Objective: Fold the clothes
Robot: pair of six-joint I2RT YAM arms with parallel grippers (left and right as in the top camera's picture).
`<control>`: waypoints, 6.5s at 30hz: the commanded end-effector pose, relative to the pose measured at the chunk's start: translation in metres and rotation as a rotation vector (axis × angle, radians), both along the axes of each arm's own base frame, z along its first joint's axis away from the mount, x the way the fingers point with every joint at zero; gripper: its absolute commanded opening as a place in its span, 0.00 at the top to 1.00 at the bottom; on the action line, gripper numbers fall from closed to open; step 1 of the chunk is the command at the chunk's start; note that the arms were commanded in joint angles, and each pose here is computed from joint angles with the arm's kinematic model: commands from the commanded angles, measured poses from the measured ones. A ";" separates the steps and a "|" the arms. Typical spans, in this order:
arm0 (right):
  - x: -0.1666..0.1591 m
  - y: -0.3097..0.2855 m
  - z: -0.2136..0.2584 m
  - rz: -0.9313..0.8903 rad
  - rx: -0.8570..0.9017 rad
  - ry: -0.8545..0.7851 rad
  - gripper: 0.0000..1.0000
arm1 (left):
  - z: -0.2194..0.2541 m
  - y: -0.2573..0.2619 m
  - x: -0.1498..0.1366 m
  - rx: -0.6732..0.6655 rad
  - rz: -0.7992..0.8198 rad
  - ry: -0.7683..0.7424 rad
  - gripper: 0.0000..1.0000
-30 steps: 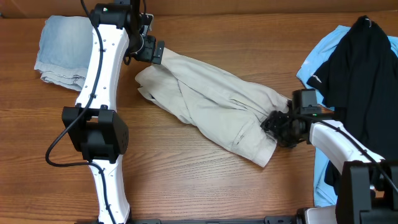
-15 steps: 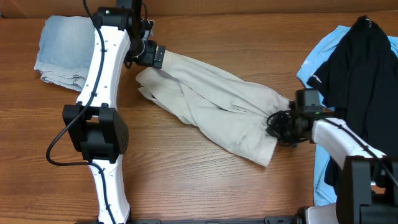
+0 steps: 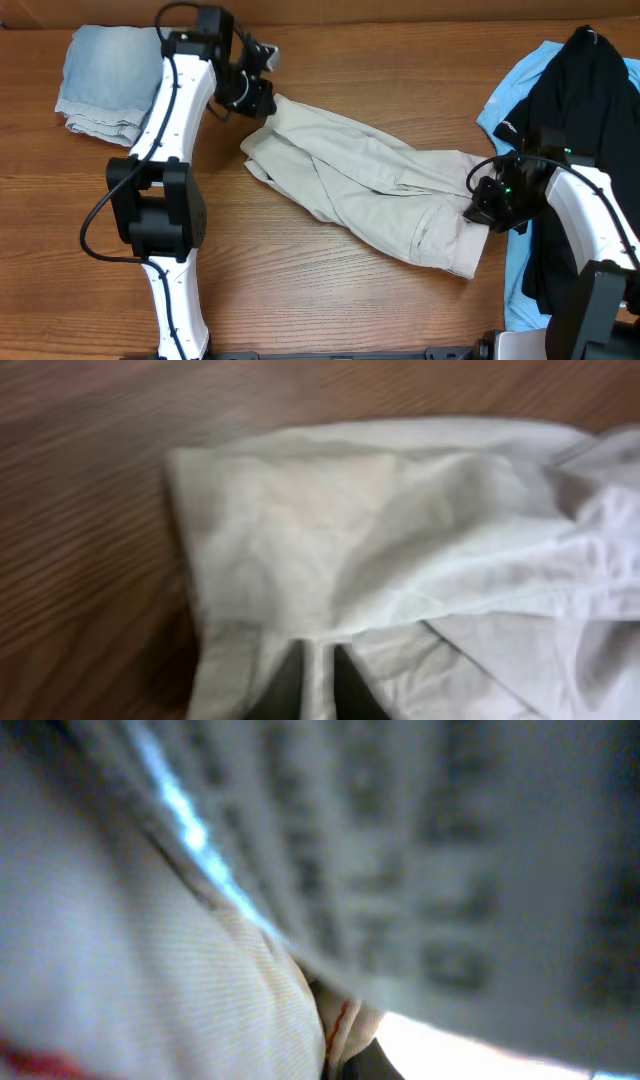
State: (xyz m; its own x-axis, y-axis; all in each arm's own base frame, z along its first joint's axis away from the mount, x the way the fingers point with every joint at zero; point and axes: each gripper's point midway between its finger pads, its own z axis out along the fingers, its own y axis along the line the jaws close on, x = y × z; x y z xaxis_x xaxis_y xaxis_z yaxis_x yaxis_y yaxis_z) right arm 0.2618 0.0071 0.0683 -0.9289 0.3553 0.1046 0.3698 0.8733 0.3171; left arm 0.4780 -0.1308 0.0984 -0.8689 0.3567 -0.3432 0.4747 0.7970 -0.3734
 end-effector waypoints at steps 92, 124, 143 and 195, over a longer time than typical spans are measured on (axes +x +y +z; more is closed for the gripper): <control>0.120 0.000 0.150 -0.076 -0.331 -0.182 0.96 | -0.115 -0.023 -0.062 0.055 0.167 0.258 0.96; 0.159 0.259 0.062 0.177 -0.111 -0.329 0.82 | -0.113 -0.032 -0.068 0.059 0.148 0.274 0.96; 0.160 0.292 0.078 0.227 0.057 -0.365 0.70 | 0.034 0.038 -0.023 0.138 0.305 0.212 0.30; 0.077 0.362 -0.038 0.541 0.057 -0.190 0.73 | 0.065 0.088 -0.003 0.131 0.411 0.126 0.05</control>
